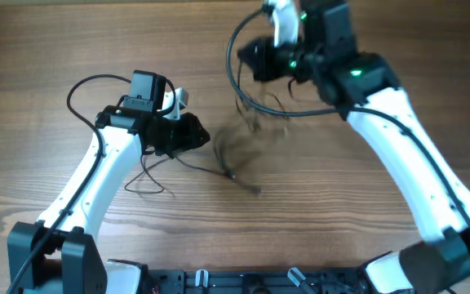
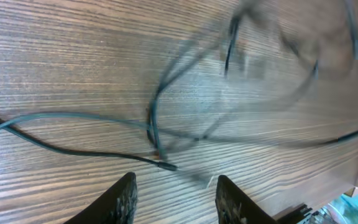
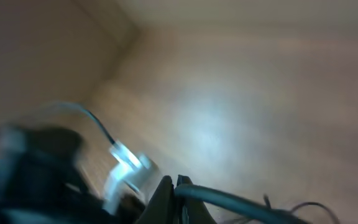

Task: Untangle cables
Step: 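Lift one black cable upward and away with the right gripper, then carry the cable to the right side and drop it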

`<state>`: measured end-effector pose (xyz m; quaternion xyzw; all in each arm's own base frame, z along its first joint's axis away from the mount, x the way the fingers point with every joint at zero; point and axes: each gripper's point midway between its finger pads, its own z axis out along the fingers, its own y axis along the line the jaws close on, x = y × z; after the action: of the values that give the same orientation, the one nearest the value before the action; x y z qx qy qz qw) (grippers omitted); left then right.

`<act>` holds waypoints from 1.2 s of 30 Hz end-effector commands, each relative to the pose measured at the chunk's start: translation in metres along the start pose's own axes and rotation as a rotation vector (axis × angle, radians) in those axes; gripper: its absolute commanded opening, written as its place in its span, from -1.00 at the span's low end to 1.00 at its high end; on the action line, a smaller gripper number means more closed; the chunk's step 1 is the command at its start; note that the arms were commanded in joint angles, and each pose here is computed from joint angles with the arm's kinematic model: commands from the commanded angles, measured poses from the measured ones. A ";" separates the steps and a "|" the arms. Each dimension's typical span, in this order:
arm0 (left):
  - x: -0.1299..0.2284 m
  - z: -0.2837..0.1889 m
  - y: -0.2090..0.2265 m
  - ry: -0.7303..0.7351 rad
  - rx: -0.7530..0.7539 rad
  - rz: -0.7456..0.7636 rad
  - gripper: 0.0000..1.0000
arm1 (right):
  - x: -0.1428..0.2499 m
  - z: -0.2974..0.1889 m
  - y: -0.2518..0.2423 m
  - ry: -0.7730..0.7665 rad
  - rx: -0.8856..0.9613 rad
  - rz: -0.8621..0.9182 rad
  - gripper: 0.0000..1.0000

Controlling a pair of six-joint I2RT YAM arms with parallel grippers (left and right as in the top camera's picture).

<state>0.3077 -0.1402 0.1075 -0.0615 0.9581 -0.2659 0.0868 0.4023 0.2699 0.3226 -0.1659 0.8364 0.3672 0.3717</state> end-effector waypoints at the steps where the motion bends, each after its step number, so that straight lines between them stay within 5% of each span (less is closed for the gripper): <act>1: 0.001 0.004 0.002 0.008 -0.012 0.015 -0.15 | -0.071 -0.060 0.049 -0.253 -0.054 -0.147 -0.91; 7: 0.001 0.004 0.002 0.008 -0.012 0.015 -0.17 | -0.136 -0.155 0.119 -0.618 -0.177 -0.298 -0.91; 11: -0.005 0.004 -0.002 -0.017 0.007 0.029 -0.12 | -0.124 -0.163 0.145 -0.566 -0.331 -0.289 -0.91; 18: -0.052 -0.014 -0.078 -0.184 0.363 0.134 0.33 | -0.132 -0.166 0.145 -0.608 -0.322 -0.305 -0.91; 25: -0.019 -0.030 -0.159 -0.119 0.667 0.396 0.68 | -0.158 -0.176 0.120 -0.745 -0.153 -0.248 -0.92; 31: -0.016 -0.033 -0.187 -0.201 0.714 0.566 0.70 | -0.150 -0.170 0.122 -0.695 -0.193 -0.219 -0.91; 33: -0.019 -0.040 -0.198 -0.242 0.745 0.603 0.55 | -0.150 -0.170 0.121 -0.696 -0.188 -0.218 -0.92; 36: -0.004 -0.045 -0.206 -0.143 0.816 0.535 0.50 | -0.155 -0.169 0.103 -0.717 -0.096 -0.172 -0.92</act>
<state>0.3340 -0.2836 0.2481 0.2117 0.7594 -0.5443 0.2869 0.3546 0.2289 0.5617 -0.1534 0.6096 0.4282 0.6492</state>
